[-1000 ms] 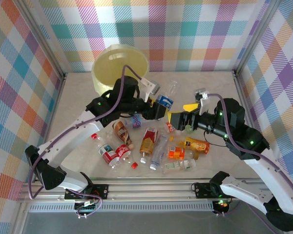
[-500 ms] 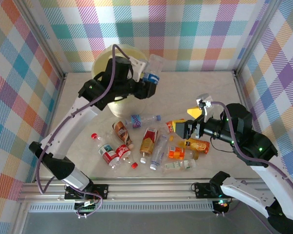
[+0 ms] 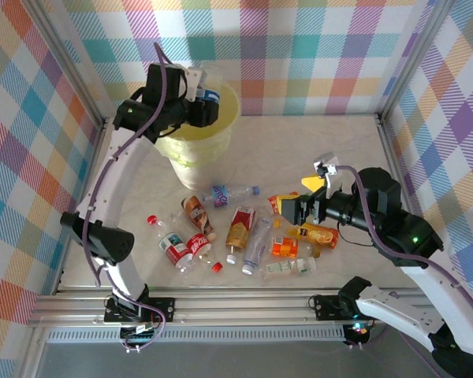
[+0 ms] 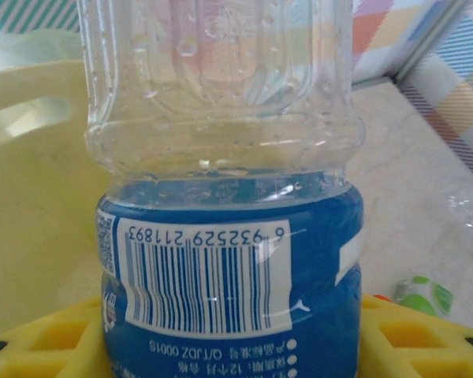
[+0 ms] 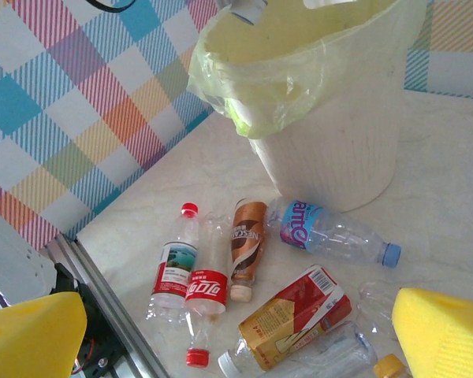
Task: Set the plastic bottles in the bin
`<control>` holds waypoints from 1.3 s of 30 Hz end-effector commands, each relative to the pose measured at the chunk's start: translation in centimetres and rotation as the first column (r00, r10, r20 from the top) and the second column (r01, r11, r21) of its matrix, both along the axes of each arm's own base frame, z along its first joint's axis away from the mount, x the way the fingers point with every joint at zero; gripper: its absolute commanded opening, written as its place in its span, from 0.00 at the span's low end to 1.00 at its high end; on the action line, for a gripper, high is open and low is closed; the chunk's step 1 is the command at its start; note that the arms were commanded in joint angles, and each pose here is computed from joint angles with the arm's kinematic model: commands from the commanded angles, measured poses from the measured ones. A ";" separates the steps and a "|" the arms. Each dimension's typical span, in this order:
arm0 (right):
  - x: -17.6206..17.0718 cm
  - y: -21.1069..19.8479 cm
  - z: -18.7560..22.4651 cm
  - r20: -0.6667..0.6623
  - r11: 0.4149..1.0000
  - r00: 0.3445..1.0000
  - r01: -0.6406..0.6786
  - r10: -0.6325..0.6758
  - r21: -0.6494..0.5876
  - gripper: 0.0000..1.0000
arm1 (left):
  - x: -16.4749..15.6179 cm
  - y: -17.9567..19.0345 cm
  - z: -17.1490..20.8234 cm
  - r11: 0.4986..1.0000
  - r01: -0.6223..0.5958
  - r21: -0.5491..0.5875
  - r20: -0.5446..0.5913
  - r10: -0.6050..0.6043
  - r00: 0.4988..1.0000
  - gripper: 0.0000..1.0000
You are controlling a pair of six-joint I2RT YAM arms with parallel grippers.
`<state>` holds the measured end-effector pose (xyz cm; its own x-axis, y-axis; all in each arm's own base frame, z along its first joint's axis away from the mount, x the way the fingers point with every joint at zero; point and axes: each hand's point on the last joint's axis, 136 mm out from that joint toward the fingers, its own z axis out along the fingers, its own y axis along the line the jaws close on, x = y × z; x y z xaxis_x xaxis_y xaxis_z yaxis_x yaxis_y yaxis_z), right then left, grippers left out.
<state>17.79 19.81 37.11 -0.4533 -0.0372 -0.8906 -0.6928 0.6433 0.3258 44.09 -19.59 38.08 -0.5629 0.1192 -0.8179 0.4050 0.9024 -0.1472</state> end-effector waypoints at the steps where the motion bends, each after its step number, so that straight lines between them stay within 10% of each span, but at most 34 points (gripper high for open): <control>1: 0.1 0.0 0.8 0.053 1.000 0.999 -0.009 0.008 0.017 1.00 | 1.2 0.6 -1.1 1.000 0.016 0.025 -0.024 -0.015 1.000 0.55; 39: 0.2 1.1 -0.4 0.016 0.999 0.999 -0.047 0.046 0.024 1.00 | 3.5 1.9 -13.6 0.992 0.050 0.117 -0.323 -0.010 0.946 0.66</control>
